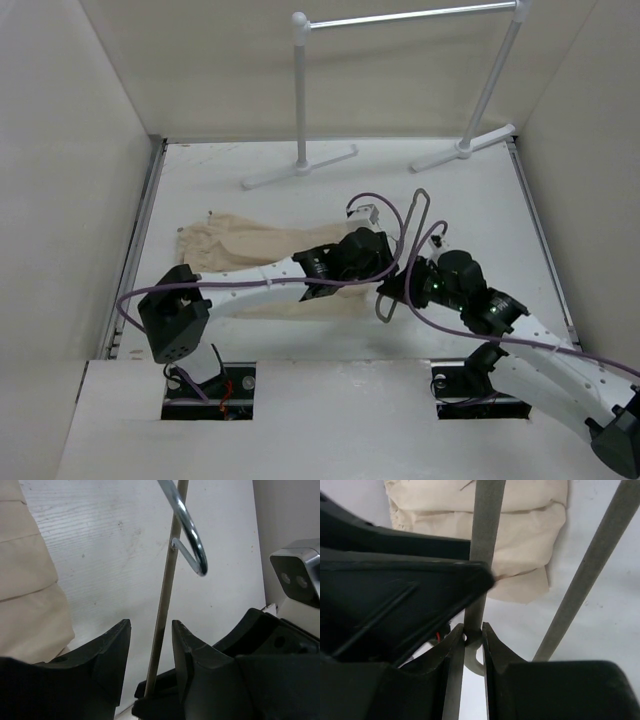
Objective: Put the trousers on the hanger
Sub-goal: Pick up the hanger from the clothesline.
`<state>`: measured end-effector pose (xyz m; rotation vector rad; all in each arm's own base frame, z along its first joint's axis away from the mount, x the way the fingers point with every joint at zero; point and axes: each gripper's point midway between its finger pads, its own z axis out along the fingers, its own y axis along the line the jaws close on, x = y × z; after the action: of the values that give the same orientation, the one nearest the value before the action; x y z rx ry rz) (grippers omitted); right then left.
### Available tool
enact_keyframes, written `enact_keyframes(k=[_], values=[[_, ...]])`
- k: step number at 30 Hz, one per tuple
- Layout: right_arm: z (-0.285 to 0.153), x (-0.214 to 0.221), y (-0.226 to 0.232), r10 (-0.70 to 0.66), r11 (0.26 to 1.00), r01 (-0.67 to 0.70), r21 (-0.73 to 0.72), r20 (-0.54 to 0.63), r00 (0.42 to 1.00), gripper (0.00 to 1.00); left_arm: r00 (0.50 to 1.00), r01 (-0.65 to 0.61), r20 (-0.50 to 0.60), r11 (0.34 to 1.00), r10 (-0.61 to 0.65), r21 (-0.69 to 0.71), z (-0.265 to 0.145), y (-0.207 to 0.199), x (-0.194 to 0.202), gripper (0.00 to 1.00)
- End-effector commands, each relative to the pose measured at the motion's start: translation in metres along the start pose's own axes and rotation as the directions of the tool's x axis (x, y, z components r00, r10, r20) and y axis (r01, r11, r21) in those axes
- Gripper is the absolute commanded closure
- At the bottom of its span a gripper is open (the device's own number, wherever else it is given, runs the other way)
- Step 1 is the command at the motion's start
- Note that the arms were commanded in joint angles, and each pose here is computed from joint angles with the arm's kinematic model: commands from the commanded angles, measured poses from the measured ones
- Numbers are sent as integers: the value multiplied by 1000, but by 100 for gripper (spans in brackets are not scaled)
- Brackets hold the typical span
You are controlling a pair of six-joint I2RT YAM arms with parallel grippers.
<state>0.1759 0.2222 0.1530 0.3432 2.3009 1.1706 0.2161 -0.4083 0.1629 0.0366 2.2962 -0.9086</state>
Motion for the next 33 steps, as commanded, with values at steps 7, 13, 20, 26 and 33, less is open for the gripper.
enact_keyframes(k=[7, 13, 20, 26, 33], values=[[-3, 15, -2, 10, 1000, -10, 7, -25, 1000, 84, 1000, 11, 23, 995, -13, 97, 10, -30, -1, 82], [-10, 19, -13, 17, 999, -15, 47, -38, 999, 83, 999, 19, 36, 998, -22, 60, 11, -13, 7, 98], [-42, 17, -25, 58, 990, -59, 132, 6, 998, 50, 989, 105, 95, 990, -114, 97, 8, 2, 22, 100], [-69, -9, -27, 53, 986, -75, 151, 144, 988, 76, 982, 122, 135, 991, -128, 50, 22, 28, 34, 100], [-3, -50, -32, -70, 982, 39, 184, 166, 984, 87, 949, 149, 284, 989, -139, -15, 21, 33, 15, 100]])
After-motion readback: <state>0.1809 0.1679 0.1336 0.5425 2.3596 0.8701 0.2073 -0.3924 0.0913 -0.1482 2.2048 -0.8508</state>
